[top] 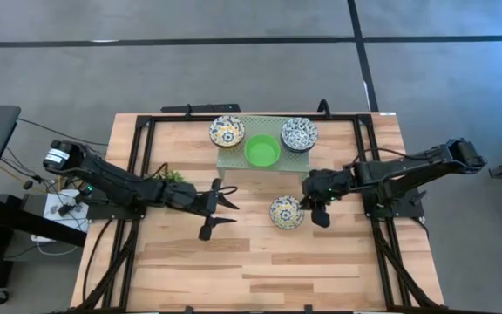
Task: Pick & Place Mini bowls
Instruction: Stack the yellow bowl on the yellow bowl on the shelf
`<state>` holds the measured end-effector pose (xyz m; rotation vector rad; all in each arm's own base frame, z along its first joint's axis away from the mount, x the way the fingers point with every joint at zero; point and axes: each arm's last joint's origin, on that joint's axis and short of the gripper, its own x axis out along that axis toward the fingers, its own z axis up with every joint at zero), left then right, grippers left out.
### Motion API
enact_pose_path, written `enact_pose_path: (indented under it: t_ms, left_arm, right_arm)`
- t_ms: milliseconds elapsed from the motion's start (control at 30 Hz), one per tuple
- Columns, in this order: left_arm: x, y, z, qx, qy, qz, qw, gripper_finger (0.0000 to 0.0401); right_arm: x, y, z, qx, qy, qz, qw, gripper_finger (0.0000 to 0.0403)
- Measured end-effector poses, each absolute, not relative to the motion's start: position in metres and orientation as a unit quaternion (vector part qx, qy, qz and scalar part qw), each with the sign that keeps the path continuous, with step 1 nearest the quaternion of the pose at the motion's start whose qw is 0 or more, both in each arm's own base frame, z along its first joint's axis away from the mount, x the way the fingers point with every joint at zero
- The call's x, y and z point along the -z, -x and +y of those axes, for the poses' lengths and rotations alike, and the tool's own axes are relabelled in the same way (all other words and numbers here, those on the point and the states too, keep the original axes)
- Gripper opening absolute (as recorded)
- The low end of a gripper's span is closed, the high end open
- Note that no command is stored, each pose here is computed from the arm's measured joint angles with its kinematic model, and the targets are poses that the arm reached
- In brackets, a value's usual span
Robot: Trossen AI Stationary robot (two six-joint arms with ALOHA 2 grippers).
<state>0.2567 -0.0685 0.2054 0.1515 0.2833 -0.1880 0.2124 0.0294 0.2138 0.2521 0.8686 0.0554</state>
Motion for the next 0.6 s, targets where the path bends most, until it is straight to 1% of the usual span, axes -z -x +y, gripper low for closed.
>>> enact_pose_path:
  t_ms: [100,200,333,433,533,600]
  left_arm:
    - [-0.208,-0.257,-0.068,0.091,-0.075,0.137,0.984,0.0176]
    - [-0.210,-0.256,-0.067,0.091,-0.075,0.132,0.984,0.0177]
    - [-0.211,-0.256,-0.067,0.091,-0.073,0.128,0.985,0.0177]
    - [-0.211,-0.256,-0.067,0.091,-0.072,0.127,0.985,0.0177]
    - [-0.212,-0.256,-0.067,0.091,-0.067,0.128,0.985,0.0177]
    - [-0.211,-0.256,-0.067,0.089,-0.058,0.129,0.986,0.0177]
  right_arm:
    - [-0.213,-0.212,0.029,-0.014,-0.140,0.424,0.895,0.0069]
    - [-0.211,-0.209,0.027,0.018,-0.157,0.439,0.885,0.0069]
    - [-0.206,-0.204,0.022,0.098,-0.164,0.455,0.870,0.0069]
    - [-0.203,-0.205,0.018,0.150,-0.214,0.448,0.855,0.0069]
    - [-0.199,-0.209,0.018,0.180,-0.276,0.443,0.834,0.0069]
    - [-0.193,-0.210,0.018,0.196,-0.290,0.459,0.817,0.0069]
